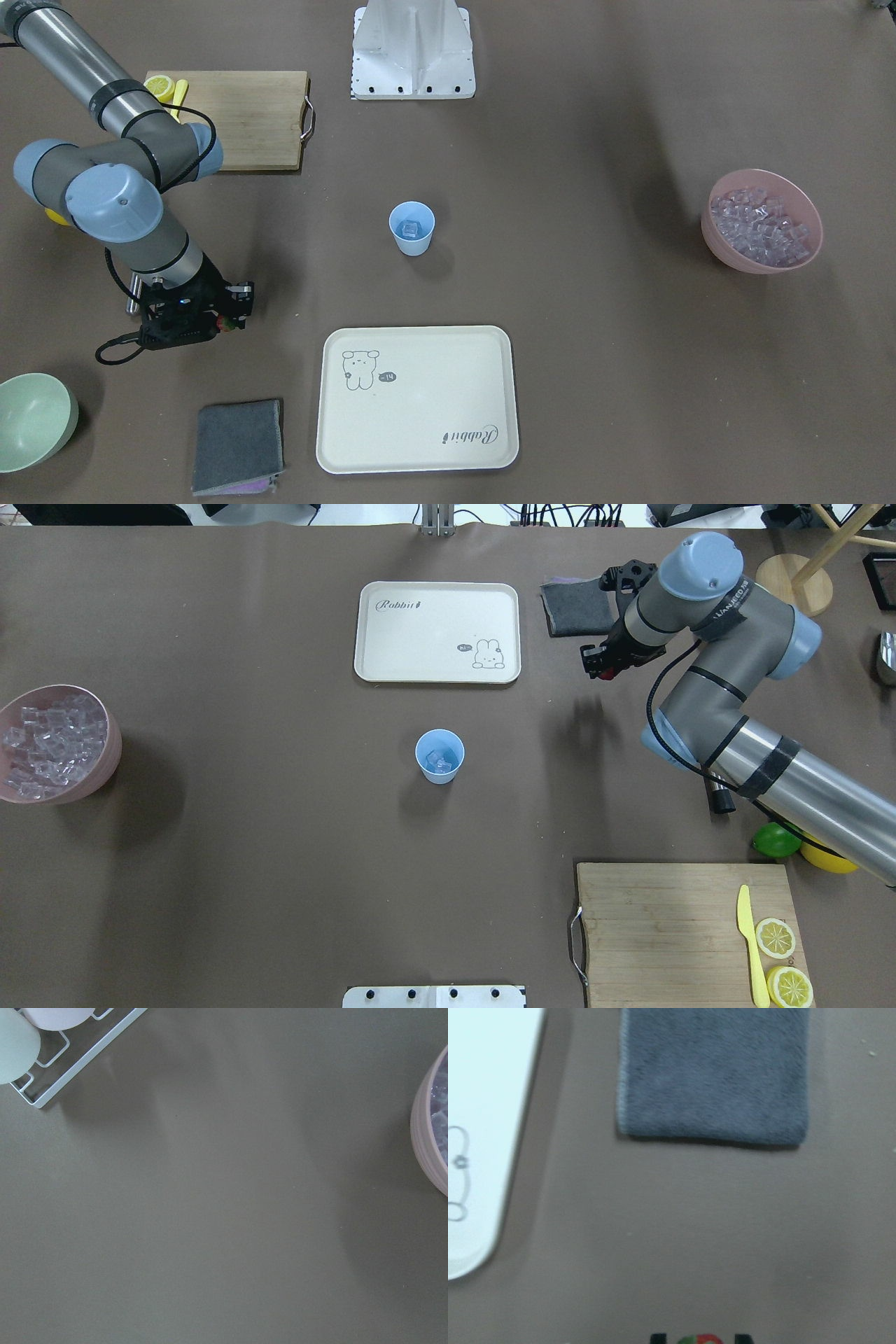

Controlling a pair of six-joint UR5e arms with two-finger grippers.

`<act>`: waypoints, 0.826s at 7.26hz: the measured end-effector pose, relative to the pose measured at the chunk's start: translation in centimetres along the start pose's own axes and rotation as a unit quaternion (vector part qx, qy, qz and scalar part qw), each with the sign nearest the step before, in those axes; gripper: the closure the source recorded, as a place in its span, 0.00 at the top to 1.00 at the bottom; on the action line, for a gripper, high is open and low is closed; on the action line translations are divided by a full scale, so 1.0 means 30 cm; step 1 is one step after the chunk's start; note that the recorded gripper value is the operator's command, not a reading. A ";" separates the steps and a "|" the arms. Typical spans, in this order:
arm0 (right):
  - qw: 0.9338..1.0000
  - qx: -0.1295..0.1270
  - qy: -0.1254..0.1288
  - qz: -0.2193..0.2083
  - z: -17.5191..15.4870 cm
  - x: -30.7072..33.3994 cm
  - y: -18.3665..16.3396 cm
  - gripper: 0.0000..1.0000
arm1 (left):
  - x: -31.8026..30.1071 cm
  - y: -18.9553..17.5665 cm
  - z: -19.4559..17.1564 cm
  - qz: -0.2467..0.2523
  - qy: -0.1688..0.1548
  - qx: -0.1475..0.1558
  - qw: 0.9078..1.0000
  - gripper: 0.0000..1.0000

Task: Mash ice and strawberries in cup
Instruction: 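Carry the strawberry with the right gripper over the blue cup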

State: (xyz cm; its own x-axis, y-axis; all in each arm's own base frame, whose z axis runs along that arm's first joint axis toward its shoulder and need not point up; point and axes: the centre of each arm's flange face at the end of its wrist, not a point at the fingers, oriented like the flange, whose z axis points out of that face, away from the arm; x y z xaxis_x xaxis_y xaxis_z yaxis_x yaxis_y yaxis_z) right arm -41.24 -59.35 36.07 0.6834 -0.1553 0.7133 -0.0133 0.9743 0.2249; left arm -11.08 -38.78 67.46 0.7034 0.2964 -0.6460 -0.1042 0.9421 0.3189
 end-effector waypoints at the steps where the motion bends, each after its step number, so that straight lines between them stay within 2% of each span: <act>1: 1.000 0.008 -0.014 -0.014 -0.041 -0.107 0.022 0.00 | 0.002 -0.004 -0.002 0.002 -0.001 0.003 1.000 0.99; 4: 0.996 0.026 -0.086 -0.027 -0.196 -0.515 0.132 0.00 | 0.006 -0.009 -0.009 0.006 -0.002 0.009 1.000 0.99; 5: 0.994 0.025 -0.104 -0.025 -0.249 -0.614 0.180 0.00 | 0.007 -0.010 -0.010 0.007 -0.003 0.010 1.000 0.99; 6: 0.993 0.023 -0.111 -0.023 -0.273 -0.685 0.218 0.00 | 0.008 -0.011 -0.011 0.008 -0.003 0.010 1.000 0.99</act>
State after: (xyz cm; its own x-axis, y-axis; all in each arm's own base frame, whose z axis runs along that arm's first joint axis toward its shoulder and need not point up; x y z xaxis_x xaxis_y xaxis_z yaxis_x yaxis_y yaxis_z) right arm -49.39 -48.45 17.46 0.5062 -0.2364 0.8294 -0.0222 0.9578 0.2865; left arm -11.11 -38.96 66.98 0.7055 0.3101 -0.6373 -0.1009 0.9340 0.3427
